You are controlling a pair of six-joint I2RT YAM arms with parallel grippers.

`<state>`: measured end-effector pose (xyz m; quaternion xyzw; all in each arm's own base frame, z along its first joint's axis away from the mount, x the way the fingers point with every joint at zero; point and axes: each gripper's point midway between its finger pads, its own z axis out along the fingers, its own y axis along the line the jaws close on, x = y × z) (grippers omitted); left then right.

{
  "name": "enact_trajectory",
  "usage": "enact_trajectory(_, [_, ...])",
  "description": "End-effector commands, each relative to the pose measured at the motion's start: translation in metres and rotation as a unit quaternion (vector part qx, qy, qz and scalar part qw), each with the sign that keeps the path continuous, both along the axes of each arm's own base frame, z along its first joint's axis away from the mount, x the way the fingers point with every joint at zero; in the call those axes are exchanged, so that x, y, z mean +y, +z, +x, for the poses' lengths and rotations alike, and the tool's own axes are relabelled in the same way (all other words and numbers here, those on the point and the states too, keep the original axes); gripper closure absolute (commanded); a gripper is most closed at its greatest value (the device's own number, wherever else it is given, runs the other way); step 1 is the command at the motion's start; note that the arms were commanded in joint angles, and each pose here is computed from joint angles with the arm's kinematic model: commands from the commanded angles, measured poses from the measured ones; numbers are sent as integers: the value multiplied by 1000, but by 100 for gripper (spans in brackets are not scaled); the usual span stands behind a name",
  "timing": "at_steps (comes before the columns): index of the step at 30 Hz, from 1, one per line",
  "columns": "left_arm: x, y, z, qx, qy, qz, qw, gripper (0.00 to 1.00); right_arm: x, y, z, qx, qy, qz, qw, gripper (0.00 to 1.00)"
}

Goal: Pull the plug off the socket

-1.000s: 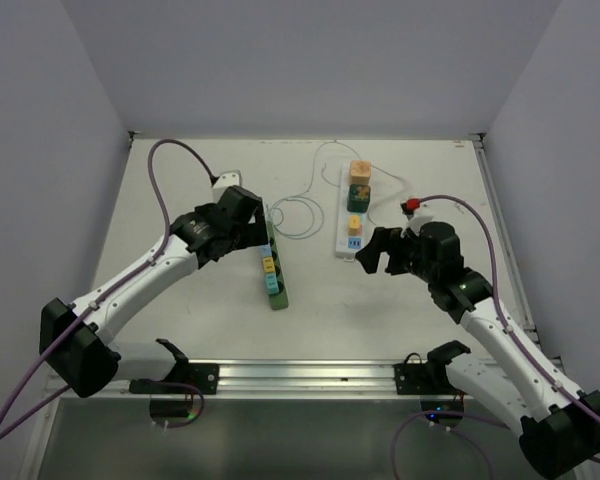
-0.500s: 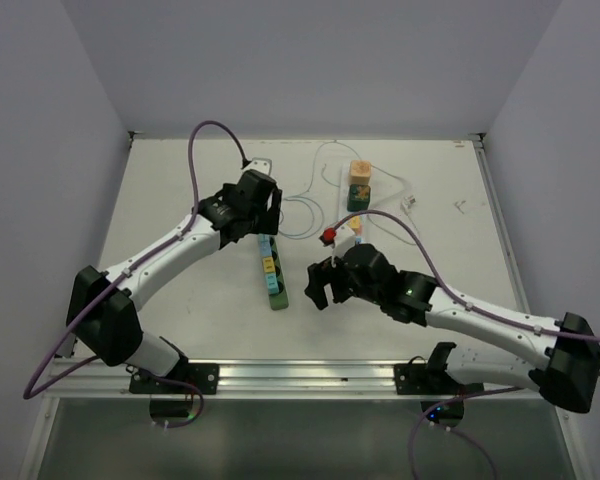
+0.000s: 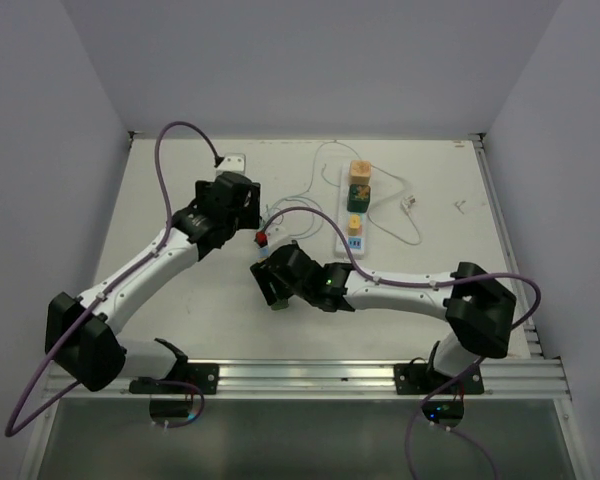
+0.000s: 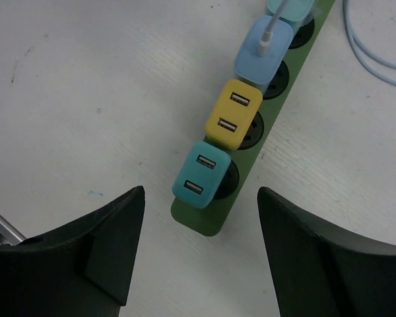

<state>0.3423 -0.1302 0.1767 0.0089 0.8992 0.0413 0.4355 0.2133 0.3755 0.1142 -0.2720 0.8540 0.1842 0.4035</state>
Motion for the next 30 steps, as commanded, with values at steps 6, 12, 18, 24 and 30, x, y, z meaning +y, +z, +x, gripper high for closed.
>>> enact_trajectory(6, [33,62,-1,-108,70,-9,992,9,26,5,22,-15,-61,22,998,32])
enact_trajectory(12, [33,67,-3,-116,70,-17,991,8,29,-20,28,2,-88,-4,996,36])
enact_trajectory(18, [34,71,-6,-121,70,-23,990,8,27,-26,24,15,-85,-17,996,49])
enact_trajectory(24, [36,74,-8,-125,73,-25,989,7,4,-18,19,9,-83,-42,996,71])
enact_trajectory(30, [24,70,-15,-118,57,-71,989,7,-21,-4,3,-11,-17,-66,998,90])
